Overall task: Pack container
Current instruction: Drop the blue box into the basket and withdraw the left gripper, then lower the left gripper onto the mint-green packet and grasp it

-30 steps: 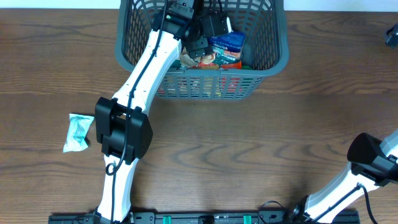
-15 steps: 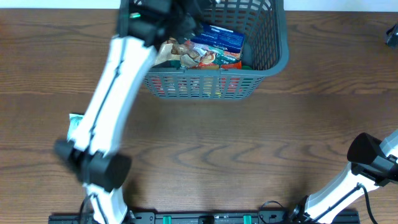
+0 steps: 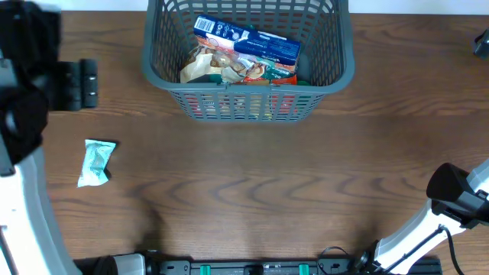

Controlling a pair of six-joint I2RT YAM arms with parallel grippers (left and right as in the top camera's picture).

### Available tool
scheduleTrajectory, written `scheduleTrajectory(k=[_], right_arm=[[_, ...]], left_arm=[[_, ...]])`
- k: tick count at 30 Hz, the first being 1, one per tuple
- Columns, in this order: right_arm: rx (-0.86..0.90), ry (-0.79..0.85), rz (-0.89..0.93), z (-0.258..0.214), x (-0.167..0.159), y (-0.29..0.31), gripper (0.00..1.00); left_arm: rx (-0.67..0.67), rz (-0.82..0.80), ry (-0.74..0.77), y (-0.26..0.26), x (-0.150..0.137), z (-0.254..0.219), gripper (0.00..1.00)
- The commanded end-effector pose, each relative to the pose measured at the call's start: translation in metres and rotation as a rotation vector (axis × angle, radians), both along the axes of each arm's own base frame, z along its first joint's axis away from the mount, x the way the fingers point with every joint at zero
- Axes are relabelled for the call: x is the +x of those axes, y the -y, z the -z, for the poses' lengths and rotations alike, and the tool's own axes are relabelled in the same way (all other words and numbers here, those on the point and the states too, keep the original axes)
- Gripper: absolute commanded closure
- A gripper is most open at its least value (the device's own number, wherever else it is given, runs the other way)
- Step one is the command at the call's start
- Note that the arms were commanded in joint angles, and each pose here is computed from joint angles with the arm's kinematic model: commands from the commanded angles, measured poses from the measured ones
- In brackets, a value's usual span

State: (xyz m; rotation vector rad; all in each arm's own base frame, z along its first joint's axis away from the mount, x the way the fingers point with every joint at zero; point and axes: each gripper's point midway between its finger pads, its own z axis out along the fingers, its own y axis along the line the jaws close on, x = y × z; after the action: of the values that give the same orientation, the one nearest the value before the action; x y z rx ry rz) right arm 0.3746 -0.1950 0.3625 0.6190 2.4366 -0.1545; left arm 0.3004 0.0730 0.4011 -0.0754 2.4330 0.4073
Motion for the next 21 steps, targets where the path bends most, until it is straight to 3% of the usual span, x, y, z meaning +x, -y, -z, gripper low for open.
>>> scheduleTrajectory(k=[1,12,21], right_arm=[[0.01,-0.005,0.005,0.003,0.001,0.001,0.01],[0.004,-0.007,-0.004,0.003,0.001,0.001,0.01],[-0.006,-0.012,-0.005,0.003,0.0,0.002,0.01]], left_arm=[[-0.059,-0.156,-0.088,-0.027,0.0,0.036,0.01],[-0.076,-0.133,-0.203,-0.036,0.005,0.145,0.01],[-0.245,-0.142,-0.341,-0.03,-0.03,0.268,0.02]])
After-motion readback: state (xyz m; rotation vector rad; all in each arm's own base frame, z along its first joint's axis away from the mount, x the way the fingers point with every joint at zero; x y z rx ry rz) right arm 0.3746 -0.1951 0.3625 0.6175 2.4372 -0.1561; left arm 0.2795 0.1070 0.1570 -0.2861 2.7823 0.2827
